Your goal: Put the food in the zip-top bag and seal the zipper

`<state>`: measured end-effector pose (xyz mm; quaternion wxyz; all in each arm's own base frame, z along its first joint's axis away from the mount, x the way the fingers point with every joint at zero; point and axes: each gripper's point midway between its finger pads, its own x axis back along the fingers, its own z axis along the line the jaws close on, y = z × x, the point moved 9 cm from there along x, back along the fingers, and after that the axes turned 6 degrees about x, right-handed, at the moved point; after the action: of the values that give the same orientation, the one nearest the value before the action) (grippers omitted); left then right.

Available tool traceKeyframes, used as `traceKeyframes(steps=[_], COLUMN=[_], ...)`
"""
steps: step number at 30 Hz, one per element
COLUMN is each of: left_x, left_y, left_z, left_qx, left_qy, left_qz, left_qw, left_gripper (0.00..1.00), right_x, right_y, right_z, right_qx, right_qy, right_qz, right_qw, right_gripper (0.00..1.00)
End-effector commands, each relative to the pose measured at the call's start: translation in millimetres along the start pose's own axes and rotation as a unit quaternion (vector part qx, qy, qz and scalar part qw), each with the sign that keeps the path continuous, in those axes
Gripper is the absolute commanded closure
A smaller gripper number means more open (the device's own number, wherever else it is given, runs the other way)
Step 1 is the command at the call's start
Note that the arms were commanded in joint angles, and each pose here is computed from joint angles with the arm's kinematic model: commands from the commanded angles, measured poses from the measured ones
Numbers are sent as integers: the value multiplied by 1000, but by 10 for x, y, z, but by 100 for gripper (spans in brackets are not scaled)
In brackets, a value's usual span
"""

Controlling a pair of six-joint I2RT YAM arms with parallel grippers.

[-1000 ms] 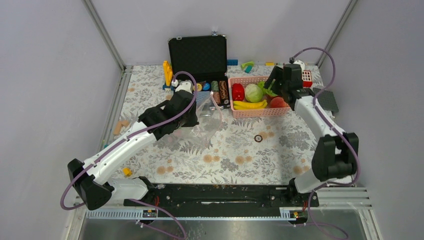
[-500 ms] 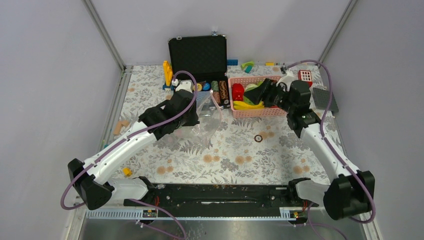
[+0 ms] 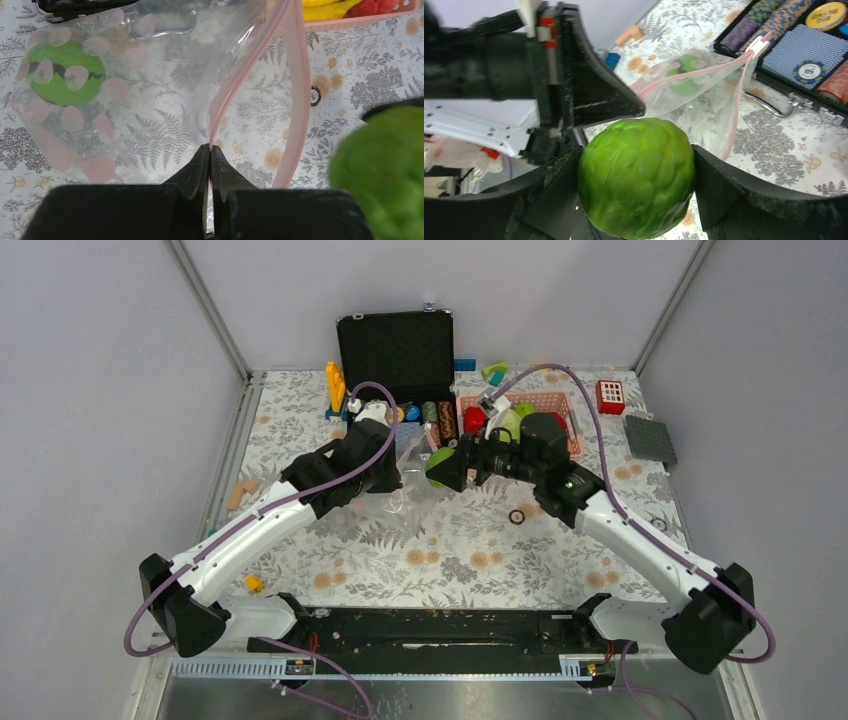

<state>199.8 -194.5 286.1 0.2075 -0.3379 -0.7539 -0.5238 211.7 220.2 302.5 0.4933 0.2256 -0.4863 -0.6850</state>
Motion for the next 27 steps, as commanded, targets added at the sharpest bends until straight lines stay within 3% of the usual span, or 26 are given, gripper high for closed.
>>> traceKeyframes(steps=[1,7,11,22,27], left_x=[123,184,227,299,277], left_y=[141,142,150,190,177], left_z=[-131,-134,-122,-73,6], left_qx=[20,25,29,33,37], left_qy=[-54,-69,-72,-65,-45], left_qz=[-25,-28,-34,-56,-66], left_qw=[998,997,996,996,996], left_gripper=[100,100,100,100,100], right_x=[-218,-472,-522,-389,-184], right_y=[119,39,23,156,287], right_z=[-48,-90,-107,45,8], right_qx=[34,28,25,44,79], right_qy=[-45,-84,-111,-80,-148], right_qz=[10,58,69,57,22], right_qw=[998,994,991,994,985], right_gripper=[40,26,1,0,0])
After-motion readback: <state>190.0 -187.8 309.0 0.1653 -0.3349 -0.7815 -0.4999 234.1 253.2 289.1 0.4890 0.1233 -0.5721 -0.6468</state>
